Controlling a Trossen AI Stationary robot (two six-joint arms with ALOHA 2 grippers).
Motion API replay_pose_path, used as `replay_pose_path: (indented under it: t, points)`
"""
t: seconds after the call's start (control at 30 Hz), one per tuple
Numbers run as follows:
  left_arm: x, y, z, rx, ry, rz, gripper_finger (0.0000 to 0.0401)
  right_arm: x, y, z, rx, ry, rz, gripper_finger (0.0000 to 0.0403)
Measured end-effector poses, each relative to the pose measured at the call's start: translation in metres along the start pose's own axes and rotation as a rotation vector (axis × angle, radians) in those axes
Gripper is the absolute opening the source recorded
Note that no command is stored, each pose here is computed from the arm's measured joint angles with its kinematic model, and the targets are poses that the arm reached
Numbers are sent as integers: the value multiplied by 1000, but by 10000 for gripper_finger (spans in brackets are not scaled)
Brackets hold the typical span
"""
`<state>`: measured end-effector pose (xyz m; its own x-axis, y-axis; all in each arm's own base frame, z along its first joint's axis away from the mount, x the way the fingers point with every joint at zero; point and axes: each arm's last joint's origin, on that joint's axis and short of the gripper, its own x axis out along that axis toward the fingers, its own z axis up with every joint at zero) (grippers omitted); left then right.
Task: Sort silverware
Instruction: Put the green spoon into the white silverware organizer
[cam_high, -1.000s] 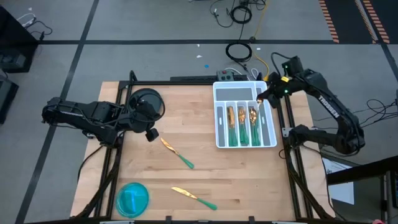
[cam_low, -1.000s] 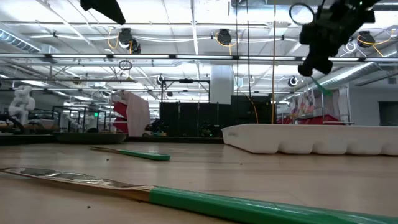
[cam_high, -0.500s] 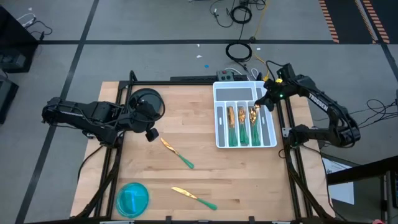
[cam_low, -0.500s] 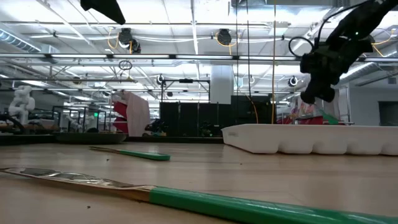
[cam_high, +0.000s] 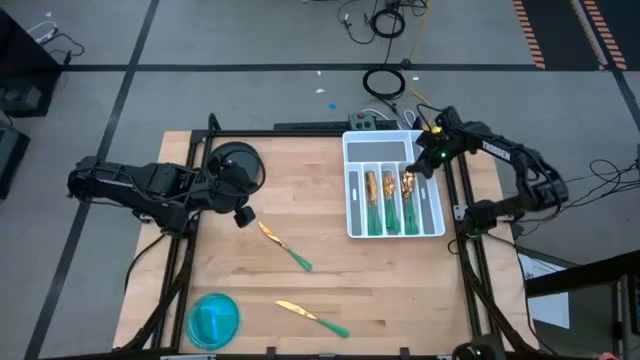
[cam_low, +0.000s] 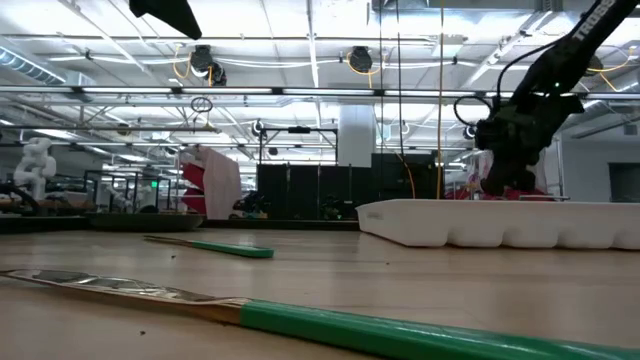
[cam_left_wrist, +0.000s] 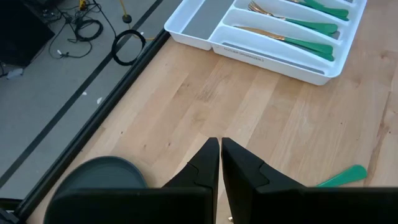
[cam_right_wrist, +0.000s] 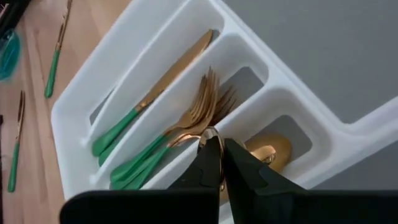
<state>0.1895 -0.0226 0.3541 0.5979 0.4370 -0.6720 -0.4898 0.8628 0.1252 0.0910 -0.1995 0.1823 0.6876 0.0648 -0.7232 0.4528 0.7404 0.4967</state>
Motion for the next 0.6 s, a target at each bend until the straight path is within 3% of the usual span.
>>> replay_pose_path:
  t: [0.23, 0.6]
  points:
    - [0, 0, 0, 0, 0, 0, 28, 12, -11, -3, 49, 53, 19, 0]
    - [0, 0, 0, 0, 0, 0, 28, 20, -5, 0, 10, 107, -49, 0]
